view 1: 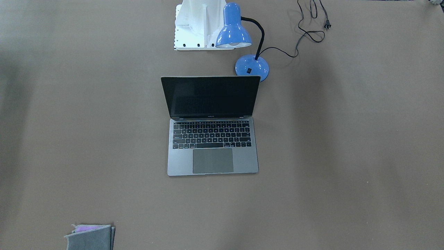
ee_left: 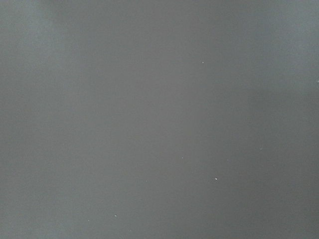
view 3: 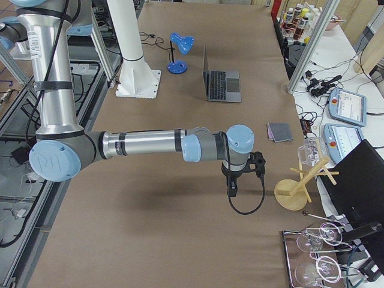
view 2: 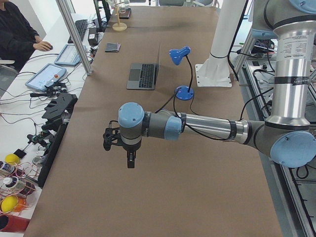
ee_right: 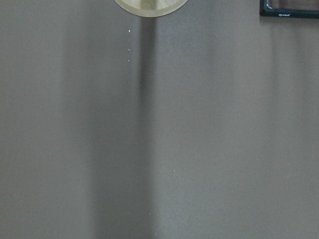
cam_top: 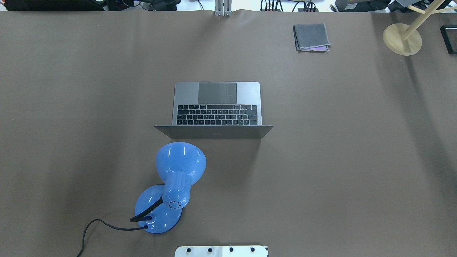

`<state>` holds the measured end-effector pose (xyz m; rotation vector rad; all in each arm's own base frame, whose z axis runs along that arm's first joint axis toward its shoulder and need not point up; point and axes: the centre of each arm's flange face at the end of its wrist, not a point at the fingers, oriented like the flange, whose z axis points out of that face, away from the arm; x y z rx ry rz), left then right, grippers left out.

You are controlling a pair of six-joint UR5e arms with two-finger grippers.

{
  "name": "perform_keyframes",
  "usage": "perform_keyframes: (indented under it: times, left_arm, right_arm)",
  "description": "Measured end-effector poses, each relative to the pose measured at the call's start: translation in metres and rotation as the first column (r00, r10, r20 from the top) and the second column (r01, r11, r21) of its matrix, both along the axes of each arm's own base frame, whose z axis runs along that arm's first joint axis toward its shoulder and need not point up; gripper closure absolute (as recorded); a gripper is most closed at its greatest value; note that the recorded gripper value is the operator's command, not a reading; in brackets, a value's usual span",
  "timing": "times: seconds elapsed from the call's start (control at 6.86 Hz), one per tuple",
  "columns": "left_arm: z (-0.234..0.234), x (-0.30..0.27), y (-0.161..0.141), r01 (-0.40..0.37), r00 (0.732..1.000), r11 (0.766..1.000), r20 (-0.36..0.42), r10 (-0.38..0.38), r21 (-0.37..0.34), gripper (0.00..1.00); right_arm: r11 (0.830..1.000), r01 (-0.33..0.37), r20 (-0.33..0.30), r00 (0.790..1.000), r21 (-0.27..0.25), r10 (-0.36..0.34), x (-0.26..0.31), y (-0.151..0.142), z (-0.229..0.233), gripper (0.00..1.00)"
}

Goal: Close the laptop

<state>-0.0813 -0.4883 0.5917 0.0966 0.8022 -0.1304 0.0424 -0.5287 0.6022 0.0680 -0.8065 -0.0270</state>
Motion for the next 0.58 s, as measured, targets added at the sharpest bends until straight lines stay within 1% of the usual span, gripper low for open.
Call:
perform_keyframes:
  times: [0.15, 0.29, 0.44, 0.58]
  left_arm:
    - [-0.002, 0.000, -0.001, 0.000, 1.000, 1.000, 0.000, 0.000, 0.002, 0.02]
    - [-0.007, 0.000, -0.005, 0.001, 1.000, 1.000, -0.001, -0.001, 0.011, 0.02]
    - [-0.022, 0.000, -0.015, 0.007, 1.000, 0.999, -0.002, -0.007, 0.033, 0.02]
    - [-0.051, 0.003, -0.032, 0.022, 1.000, 0.997, -0.007, -0.021, 0.070, 0.02]
  right_arm:
    - [1.000, 0.000, 0.004, 1.000, 0.003, 0.000, 0.000, -0.001, -0.003, 0.00]
    - [1.000, 0.001, 0.015, 1.000, 0.019, -0.001, -0.001, -0.008, -0.012, 0.00]
    - [0.999, 0.008, 0.027, 1.000, 0.040, -0.009, -0.006, -0.021, -0.025, 0.00]
    - [0.998, 0.019, 0.029, 0.999, 0.065, -0.021, -0.012, -0.041, -0.040, 0.00]
